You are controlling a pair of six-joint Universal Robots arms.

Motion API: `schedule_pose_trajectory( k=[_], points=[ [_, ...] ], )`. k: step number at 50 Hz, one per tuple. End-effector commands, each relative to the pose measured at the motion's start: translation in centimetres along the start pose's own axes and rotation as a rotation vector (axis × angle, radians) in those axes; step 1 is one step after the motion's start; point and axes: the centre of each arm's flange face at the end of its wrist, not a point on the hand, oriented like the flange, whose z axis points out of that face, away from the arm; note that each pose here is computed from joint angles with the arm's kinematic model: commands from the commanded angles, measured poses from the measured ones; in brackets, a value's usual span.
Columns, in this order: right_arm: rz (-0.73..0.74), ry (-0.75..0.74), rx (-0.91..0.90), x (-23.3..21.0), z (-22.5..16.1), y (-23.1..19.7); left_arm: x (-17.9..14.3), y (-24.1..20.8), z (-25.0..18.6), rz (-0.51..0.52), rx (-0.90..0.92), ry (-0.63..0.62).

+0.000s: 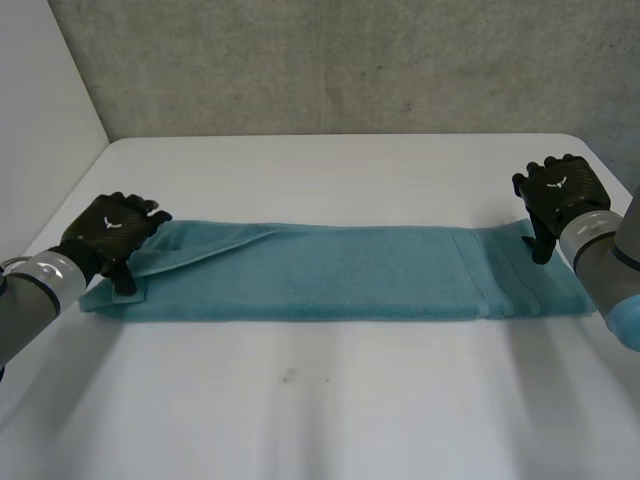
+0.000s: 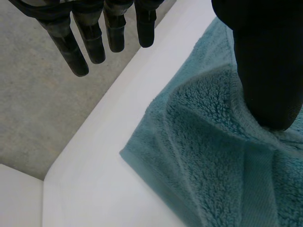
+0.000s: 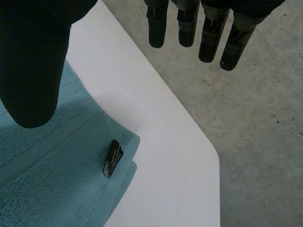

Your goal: Fold the laundry

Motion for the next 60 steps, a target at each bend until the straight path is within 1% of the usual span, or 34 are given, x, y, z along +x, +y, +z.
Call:
schedule_pose_trajectory(
  k=[1, 7, 16, 24, 31, 32, 36, 38, 40, 43, 47, 54, 60],
  points=[
    [-0.002, -0.006, -0.007, -0.2, 0.1, 0.3, -0.5, -0.2, 0.4, 0.005, -0.014, -0.045],
    [-0.002, -0.006, -0.007, -0.2, 0.1, 0.3, -0.3, 0.1, 0.5, 0.004, -0.068, -0.087],
    [0.007, 0.003, -0.001, 0.0, 0.2, 0.0, 0.9, -0.1, 1.2, 0.014, -0.074, -0.073],
    [0.010, -0.012, -0.008, 0.1, 0.2, -0.2, 0.5, -1.3, 1.6, 0.038, -0.067, -0.120],
    [0.042, -0.083, -0.022, -0.1, -0.2, -0.4, 0.7, -3.7, 0.7, 0.053, -0.025, -0.135],
    [0.072, -0.097, -0.025, 0.0, -0.2, -0.5, 0.7, -4.9, -0.1, 0.062, 0.003, -0.139],
    [0.163, -0.146, -0.026, 0.3, -0.2, -1.0, 0.5, -7.3, -2.1, 0.081, 0.059, -0.162],
    [0.198, -0.184, -0.029, 0.2, -0.1, -1.2, 0.3, -7.7, -2.5, 0.083, 0.068, -0.170],
    [0.228, -0.236, -0.031, -0.2, -0.1, -1.4, 0.3, -8.9, -3.7, 0.086, 0.099, -0.183],
    [0.301, -0.354, -0.039, -1.2, 0.6, -1.8, 0.3, -10.5, -5.7, 0.096, 0.149, -0.205],
    [0.365, -0.433, -0.045, -2.1, 1.8, -1.8, 0.1, -11.7, -7.8, 0.111, 0.190, -0.239],
    [0.405, -0.446, -0.019, -2.3, 4.3, -1.8, -0.5, -13.0, -10.5, 0.132, 0.239, -0.303],
    [0.425, -0.460, 0.020, -3.8, 5.8, -2.6, -1.3, -13.0, -12.1, 0.142, 0.245, -0.356]
  ],
)
